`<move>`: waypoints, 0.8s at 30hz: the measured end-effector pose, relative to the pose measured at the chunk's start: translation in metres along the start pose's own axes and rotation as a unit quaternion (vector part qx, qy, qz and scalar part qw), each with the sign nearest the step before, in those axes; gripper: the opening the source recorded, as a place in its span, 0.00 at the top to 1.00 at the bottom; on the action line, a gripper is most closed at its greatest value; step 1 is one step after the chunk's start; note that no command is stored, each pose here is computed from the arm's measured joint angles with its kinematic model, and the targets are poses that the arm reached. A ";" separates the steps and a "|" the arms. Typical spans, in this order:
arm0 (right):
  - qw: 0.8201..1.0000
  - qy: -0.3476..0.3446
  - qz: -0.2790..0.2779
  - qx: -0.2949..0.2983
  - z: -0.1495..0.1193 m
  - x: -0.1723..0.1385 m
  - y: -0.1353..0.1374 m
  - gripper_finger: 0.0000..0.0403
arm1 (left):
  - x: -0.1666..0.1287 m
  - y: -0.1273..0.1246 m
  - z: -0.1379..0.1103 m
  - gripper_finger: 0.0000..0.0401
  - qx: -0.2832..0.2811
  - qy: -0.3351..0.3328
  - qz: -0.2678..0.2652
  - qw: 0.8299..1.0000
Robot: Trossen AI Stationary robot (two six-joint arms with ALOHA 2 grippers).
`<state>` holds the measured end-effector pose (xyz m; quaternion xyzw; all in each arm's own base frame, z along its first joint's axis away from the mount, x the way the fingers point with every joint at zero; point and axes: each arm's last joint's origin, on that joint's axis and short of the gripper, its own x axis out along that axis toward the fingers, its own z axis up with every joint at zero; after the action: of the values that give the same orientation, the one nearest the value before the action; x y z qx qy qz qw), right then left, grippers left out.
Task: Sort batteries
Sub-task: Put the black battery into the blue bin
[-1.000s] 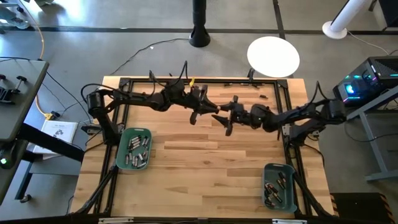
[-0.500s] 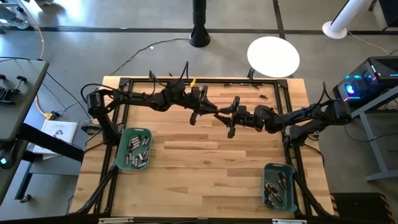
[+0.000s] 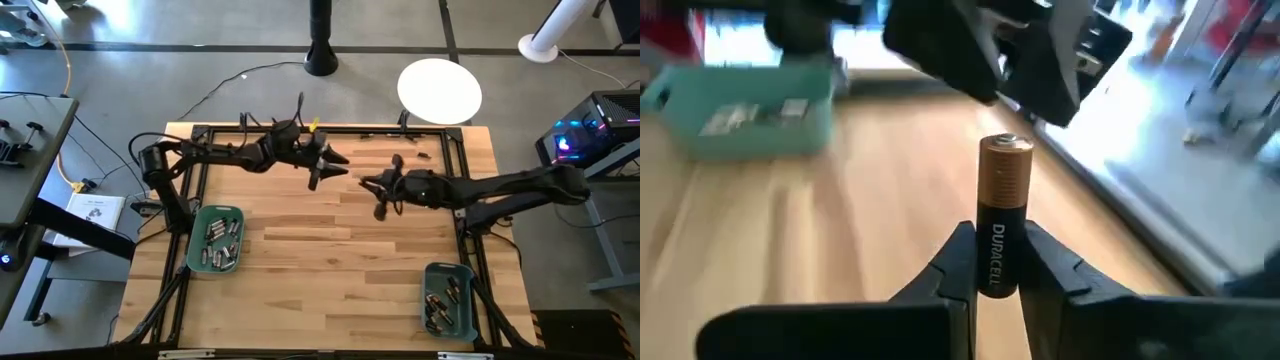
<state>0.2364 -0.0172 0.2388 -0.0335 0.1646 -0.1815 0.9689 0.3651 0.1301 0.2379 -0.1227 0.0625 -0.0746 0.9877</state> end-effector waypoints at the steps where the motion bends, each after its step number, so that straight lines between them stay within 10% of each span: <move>1: 1.000 0.031 0.007 0.000 0.004 -0.007 0.001 0.92 | -0.001 0.003 -0.002 0.58 -0.007 0.010 0.005 1.000; 10: 0.927 0.321 0.166 0.096 0.034 -0.080 0.028 0.92 | 0.002 -0.004 -0.016 0.56 0.028 0.074 0.054 0.995; 24: 0.713 0.548 0.134 0.416 0.010 -0.172 0.123 0.92 | 0.016 -0.031 -0.023 0.58 0.122 0.089 0.072 0.986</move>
<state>0.1309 0.1601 0.2856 0.5009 0.5771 -0.0862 0.6392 0.3737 0.0928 0.2223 0.0108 0.1492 -0.0209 0.9885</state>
